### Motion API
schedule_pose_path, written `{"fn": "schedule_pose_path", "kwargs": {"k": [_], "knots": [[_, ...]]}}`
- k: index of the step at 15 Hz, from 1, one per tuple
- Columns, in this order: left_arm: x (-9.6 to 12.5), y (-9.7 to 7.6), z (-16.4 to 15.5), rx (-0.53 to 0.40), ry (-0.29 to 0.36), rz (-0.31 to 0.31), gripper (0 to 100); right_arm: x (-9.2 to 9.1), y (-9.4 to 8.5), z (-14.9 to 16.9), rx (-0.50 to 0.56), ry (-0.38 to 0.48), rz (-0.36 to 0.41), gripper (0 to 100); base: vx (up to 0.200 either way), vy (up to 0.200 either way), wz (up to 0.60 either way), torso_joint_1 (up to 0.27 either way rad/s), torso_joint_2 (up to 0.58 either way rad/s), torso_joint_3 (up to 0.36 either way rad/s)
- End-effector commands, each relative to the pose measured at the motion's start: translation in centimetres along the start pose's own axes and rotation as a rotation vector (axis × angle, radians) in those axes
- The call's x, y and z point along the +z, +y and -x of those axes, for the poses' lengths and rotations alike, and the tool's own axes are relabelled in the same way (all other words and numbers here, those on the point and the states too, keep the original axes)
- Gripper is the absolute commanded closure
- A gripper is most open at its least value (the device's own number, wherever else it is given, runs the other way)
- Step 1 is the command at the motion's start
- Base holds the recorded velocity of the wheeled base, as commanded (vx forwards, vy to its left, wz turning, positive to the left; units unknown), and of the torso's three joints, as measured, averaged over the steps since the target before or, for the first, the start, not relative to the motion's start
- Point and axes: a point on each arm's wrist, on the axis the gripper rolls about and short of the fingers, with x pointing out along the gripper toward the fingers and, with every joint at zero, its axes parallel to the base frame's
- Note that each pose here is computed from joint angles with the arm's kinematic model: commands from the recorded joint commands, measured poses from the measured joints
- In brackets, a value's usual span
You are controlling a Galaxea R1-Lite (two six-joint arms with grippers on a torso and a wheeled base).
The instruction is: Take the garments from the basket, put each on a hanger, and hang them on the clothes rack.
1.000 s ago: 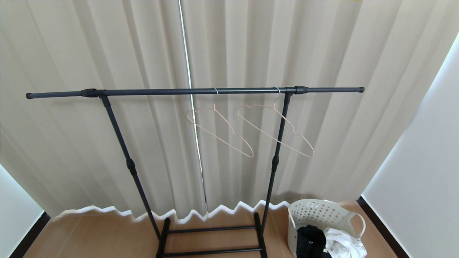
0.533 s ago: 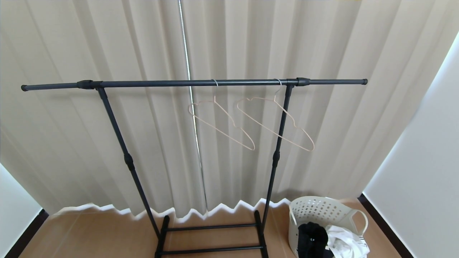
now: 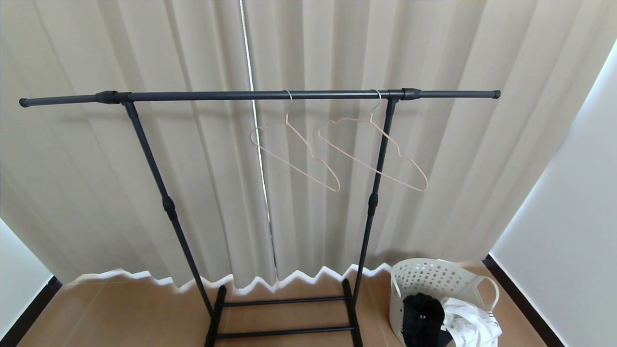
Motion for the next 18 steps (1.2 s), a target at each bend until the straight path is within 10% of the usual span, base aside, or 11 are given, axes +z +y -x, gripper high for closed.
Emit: {"fn": "schedule_pose_path", "kwargs": {"k": [1,18], "knots": [[0.00,0.00,-0.01,0.000,0.002,0.000,0,0.00,0.00,0.00,0.000,0.001,0.000,0,0.000,0.000,0.00,-0.144,0.37,0.227],[0.00,-0.01,-0.01,0.003,0.002,0.001,0,0.00,0.00,0.00,-0.001,0.001,-0.005,0,0.000,0.000,0.00,-0.167,0.51,0.335]]}}
